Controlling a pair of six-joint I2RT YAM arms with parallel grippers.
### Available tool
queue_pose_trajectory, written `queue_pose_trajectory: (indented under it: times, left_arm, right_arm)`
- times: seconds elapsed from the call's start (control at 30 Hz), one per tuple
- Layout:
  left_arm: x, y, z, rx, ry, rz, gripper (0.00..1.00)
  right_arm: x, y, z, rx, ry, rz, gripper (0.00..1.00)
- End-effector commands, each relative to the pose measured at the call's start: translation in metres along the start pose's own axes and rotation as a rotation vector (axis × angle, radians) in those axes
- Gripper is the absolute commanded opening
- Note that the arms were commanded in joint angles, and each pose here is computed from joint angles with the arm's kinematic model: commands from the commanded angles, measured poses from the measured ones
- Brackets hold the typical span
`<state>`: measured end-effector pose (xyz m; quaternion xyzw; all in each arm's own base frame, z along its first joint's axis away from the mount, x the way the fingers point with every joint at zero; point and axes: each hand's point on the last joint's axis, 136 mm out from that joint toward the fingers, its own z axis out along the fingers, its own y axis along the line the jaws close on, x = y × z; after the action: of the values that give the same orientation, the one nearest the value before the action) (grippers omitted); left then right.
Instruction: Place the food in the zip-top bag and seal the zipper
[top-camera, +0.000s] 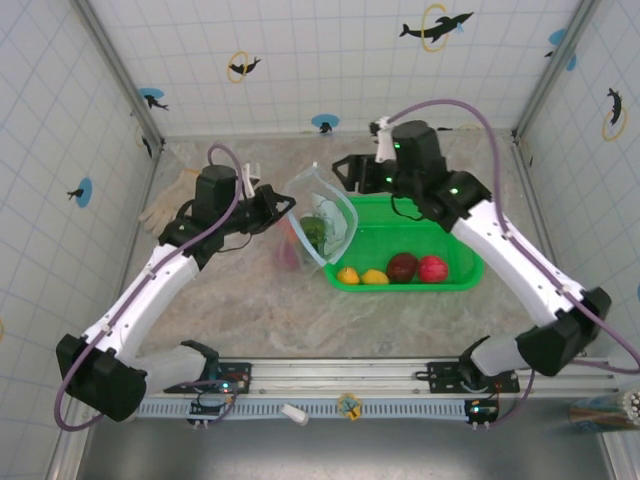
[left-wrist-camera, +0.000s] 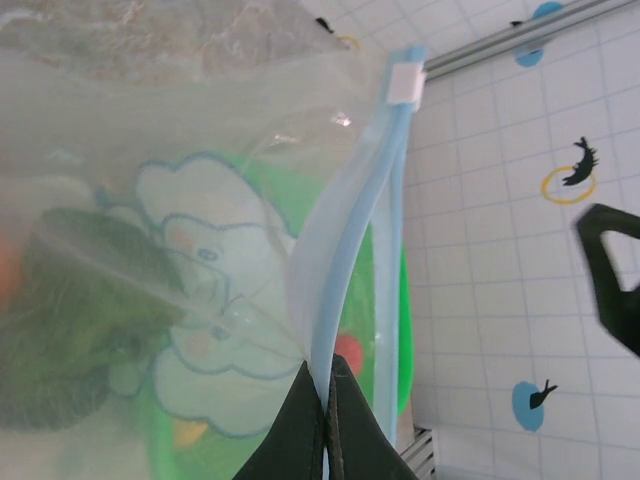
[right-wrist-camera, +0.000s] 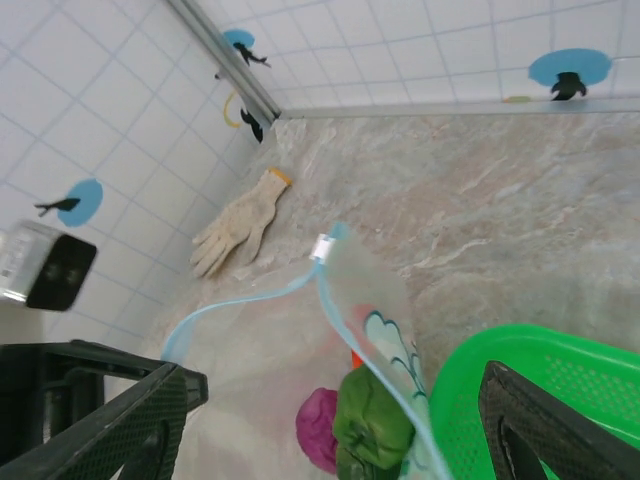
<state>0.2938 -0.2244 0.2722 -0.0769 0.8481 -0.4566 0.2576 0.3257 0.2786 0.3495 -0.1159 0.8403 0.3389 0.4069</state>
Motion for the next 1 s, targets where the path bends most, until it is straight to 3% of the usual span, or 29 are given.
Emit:
queue_pose_trajectory:
  times: [0.0, 0.17, 0.37, 0.6, 0.73, 0.97]
  left_arm:
    - [0.007, 0.006, -0.001, -0.002, 0.016, 0.004, 0.00]
    - [-0.005, 0.007, -0.007, -0.059, -0.032, 0.040, 0.00]
    - [-0.004, 0.007, -0.008, -0.062, -0.032, 0.050, 0.00]
    - [-0.003, 0.008, -0.008, -0.062, -0.029, 0.055, 0.00]
    - [-0.001, 0.010, -0.008, -0.067, -0.022, 0.055, 0.00]
    - [0.001, 0.012, -0.011, -0.071, -0.024, 0.058, 0.00]
  right_arm:
    - [0.027, -0.006, 0.002, -0.033, 0.091, 0.021, 0.78]
    - [0.085, -0.052, -0.008, 0.159, 0.226, 0.032, 0.68]
    - [0.155, -0.099, -0.014, 0.285, 0.371, 0.111, 0.66]
    - [0.217, -0.078, 0.021, 0.173, 0.600, 0.102, 0.60]
    - [0.230, -0.066, 0.038, 0.122, 0.650, 0.106, 0.52]
    - [0.242, -0.068, 0.060, 0.128, 0.664, 0.089, 0.48]
